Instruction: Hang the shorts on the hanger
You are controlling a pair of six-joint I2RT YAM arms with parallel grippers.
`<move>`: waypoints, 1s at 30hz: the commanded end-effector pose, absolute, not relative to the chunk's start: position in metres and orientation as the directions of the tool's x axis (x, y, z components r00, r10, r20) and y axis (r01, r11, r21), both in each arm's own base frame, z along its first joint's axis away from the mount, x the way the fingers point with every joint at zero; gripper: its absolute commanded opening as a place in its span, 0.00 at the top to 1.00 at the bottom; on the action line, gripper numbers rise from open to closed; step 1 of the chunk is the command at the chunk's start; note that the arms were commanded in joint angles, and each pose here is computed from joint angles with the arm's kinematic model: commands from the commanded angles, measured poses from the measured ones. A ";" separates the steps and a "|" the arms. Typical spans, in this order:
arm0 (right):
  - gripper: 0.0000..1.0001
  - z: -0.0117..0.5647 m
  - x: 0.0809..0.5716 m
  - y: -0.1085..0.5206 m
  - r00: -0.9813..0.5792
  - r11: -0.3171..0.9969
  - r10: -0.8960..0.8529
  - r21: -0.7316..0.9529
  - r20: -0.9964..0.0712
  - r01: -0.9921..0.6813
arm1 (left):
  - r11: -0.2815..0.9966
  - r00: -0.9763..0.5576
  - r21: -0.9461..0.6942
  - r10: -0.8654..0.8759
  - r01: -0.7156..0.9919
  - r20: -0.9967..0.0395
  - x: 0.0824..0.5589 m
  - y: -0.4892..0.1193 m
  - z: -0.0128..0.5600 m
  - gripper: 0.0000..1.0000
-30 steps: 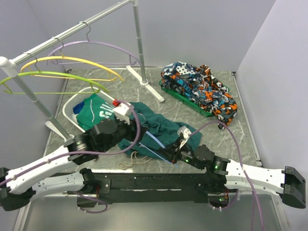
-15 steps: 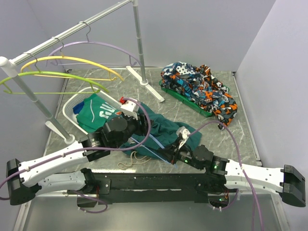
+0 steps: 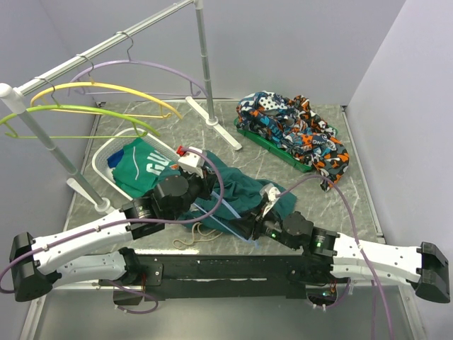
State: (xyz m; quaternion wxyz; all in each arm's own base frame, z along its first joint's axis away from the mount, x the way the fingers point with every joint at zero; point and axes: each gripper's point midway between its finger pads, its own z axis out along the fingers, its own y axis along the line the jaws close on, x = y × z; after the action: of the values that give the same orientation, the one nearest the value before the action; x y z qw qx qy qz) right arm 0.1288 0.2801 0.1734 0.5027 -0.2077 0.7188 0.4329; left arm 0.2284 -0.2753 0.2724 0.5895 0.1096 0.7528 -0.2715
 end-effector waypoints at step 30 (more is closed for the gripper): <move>0.39 0.068 0.154 0.246 -0.682 0.847 0.165 0.457 -0.712 -0.272 | 0.804 -0.230 -0.321 -0.234 0.501 -0.945 0.223 -0.265 0.296 0.99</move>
State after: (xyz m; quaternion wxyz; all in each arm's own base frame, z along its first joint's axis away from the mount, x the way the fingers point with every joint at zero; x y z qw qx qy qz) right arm 0.1417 0.2303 0.0575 0.3767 -0.0458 0.8895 0.2546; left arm 0.2224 -0.2661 0.2771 0.5975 0.1084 0.7439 -0.2791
